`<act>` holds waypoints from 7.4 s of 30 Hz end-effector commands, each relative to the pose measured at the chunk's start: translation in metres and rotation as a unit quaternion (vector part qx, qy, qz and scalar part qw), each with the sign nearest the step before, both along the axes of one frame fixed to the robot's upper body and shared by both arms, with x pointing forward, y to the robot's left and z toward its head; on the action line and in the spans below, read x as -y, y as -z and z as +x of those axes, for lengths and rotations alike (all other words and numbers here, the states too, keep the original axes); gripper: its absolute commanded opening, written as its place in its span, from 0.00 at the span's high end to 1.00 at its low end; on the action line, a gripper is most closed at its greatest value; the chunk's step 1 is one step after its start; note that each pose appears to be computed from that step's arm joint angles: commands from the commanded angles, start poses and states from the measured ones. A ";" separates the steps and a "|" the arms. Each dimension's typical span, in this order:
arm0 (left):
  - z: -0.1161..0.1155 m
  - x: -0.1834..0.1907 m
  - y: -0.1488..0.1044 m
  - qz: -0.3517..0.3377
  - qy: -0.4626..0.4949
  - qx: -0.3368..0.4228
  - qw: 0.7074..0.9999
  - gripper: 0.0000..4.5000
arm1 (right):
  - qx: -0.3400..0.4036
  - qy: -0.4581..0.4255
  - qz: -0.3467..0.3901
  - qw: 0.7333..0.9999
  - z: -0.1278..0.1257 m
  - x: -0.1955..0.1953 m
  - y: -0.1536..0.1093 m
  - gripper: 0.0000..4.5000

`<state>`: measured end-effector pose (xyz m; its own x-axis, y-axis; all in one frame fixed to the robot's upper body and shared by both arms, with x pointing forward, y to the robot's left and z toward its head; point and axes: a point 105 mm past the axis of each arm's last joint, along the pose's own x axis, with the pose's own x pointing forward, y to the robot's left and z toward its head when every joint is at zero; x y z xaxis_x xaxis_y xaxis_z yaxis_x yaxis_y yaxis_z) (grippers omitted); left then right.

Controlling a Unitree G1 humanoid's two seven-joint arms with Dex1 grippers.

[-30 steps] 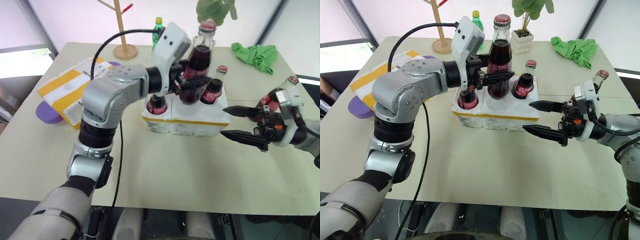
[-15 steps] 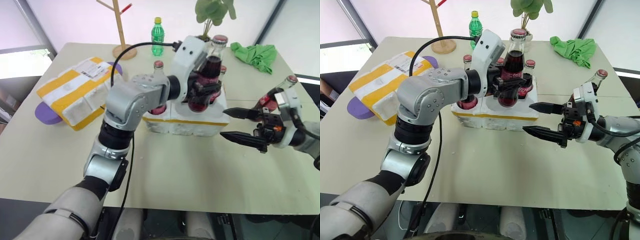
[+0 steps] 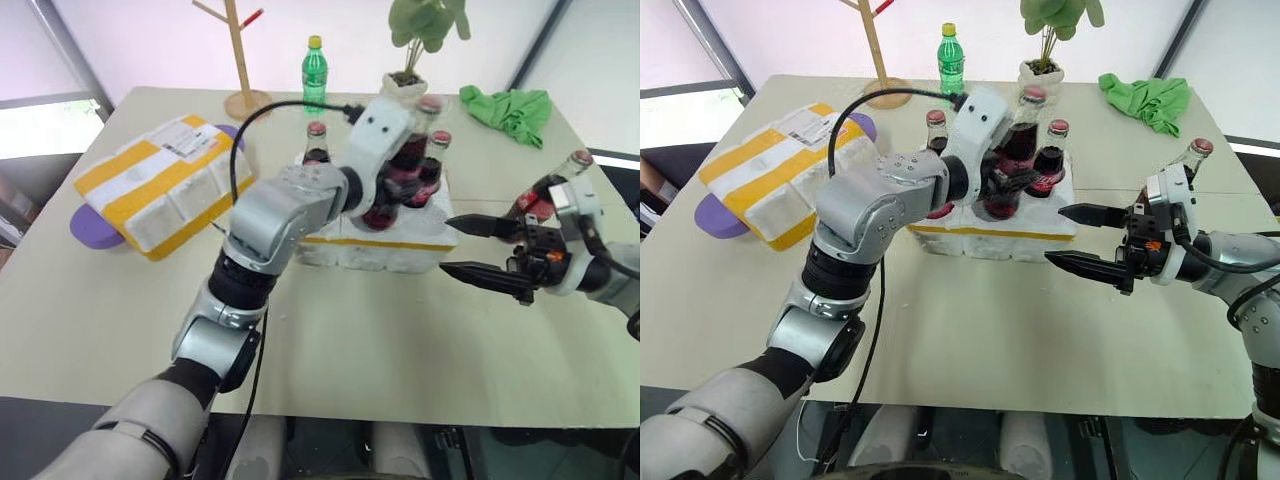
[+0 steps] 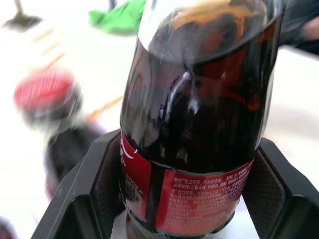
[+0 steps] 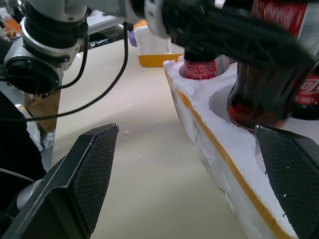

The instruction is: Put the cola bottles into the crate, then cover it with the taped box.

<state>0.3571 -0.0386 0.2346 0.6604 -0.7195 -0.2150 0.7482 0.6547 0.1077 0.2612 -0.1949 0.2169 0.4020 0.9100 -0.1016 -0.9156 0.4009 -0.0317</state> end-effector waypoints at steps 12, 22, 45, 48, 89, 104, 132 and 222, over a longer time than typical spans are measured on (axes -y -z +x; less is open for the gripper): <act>0.010 -0.007 0.020 0.006 -0.036 -0.025 0.999 0.29 | 0.026 -0.014 0.002 1.000 -0.003 -0.003 -0.010 0.00; 0.002 -0.019 0.012 0.008 -0.034 -0.013 0.999 0.00 | 0.037 0.015 -0.018 0.999 0.007 0.010 -0.011 0.00; -0.042 -0.085 -0.098 -0.056 0.056 0.055 0.995 0.00 | 0.054 0.089 -0.048 0.993 0.038 0.052 -0.013 0.00; -0.042 -0.087 -0.112 -0.082 0.054 0.087 0.991 0.00 | 0.051 0.095 -0.050 0.993 0.041 0.056 -0.011 0.00; -0.077 -0.140 -0.077 -0.058 0.282 0.062 0.956 0.00 | 0.014 0.343 -0.061 0.937 0.045 0.169 0.018 0.00; -0.081 -0.136 -0.071 -0.045 0.279 0.078 0.956 0.00 | 0.003 0.412 0.019 0.911 0.093 0.167 0.030 0.00; -0.086 -0.133 -0.067 -0.046 0.268 0.072 0.960 0.00 | -0.009 0.426 0.076 0.901 0.135 0.142 0.039 0.37; -0.083 -0.284 -0.017 0.154 -0.114 0.116 0.975 0.00 | 0.141 0.057 -0.066 0.986 0.069 0.035 -0.090 0.01</act>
<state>0.2754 0.2360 0.2358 0.7961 -0.5445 -0.2639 0.6051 0.7183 0.3433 0.3366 -0.2274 0.2887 0.5374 0.8345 -0.1218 -0.8232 0.4877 -0.2907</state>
